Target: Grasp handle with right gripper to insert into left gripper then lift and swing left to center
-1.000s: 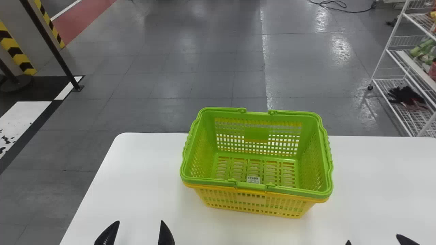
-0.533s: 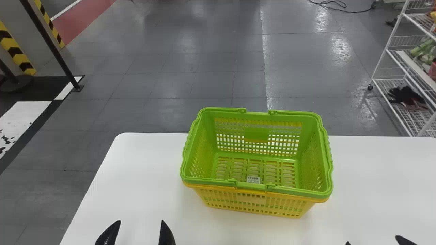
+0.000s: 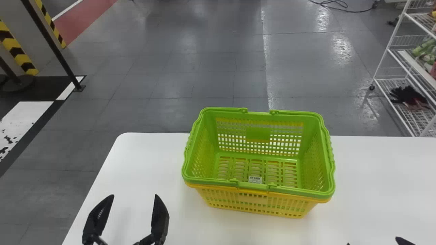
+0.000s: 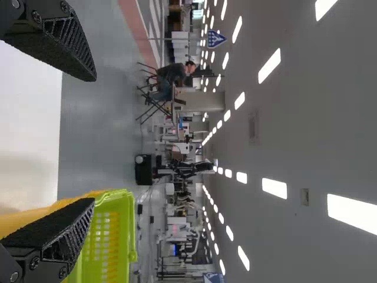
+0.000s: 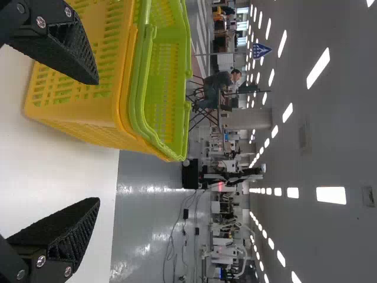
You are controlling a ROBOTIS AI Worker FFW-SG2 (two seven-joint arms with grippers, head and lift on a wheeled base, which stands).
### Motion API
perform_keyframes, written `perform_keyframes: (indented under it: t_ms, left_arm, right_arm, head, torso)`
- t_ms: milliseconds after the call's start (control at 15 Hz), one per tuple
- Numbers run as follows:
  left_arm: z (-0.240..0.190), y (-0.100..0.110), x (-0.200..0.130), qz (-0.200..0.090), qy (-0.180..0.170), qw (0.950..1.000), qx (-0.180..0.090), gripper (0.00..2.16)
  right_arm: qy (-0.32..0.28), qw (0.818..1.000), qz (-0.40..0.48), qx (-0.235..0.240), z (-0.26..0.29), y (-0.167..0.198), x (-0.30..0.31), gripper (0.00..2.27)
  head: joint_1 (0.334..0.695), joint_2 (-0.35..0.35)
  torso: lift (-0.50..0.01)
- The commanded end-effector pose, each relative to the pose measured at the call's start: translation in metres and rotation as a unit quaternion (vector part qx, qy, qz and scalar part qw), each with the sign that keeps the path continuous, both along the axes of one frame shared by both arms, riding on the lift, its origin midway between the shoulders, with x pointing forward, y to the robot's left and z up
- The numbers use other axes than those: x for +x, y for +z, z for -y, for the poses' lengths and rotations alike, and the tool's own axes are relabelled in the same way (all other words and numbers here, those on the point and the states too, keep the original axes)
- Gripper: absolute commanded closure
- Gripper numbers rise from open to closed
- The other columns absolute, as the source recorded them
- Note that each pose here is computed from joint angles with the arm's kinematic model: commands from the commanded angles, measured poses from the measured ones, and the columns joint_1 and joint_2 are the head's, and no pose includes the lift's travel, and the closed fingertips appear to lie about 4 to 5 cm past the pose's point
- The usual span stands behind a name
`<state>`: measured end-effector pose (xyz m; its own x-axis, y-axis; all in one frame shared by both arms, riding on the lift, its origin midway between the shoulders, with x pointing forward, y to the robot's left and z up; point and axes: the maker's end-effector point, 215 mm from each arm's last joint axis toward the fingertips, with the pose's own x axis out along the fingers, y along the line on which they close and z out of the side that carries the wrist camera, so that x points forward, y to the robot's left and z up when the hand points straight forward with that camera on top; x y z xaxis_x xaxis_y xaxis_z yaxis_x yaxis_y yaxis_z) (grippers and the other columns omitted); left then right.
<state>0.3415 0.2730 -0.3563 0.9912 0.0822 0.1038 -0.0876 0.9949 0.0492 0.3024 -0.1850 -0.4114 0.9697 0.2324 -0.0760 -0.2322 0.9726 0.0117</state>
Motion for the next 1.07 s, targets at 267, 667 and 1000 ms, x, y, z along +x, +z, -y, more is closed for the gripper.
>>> perform_keyframes:
  t_ms: [267, 667, 1000]
  left_arm:
    - [-0.030, 0.028, 0.068, -0.061, -0.003, 0.9976, 0.033, 0.08]
    - [-0.064, 0.020, 0.124, -0.173, -0.072, 0.9814, -0.040, 0.06]
    - [-0.055, 0.037, 0.148, -0.230, -0.151, 0.9515, -0.137, 0.06]
  right_arm:
    - [0.011, 1.000, -0.008, -0.004, -0.002, -0.003, 0.006, 0.10]
    - [0.014, 1.000, -0.021, -0.006, -0.005, -0.007, 0.008, 0.10]
    - [0.018, 0.999, -0.040, -0.011, -0.008, -0.017, 0.008, 0.10]
  head:
    - [0.695, 0.177]
    - [0.695, 0.200]
    - [0.695, 0.218]
  torso:
    - [-0.093]
    - [-0.093]
    - [-0.093]
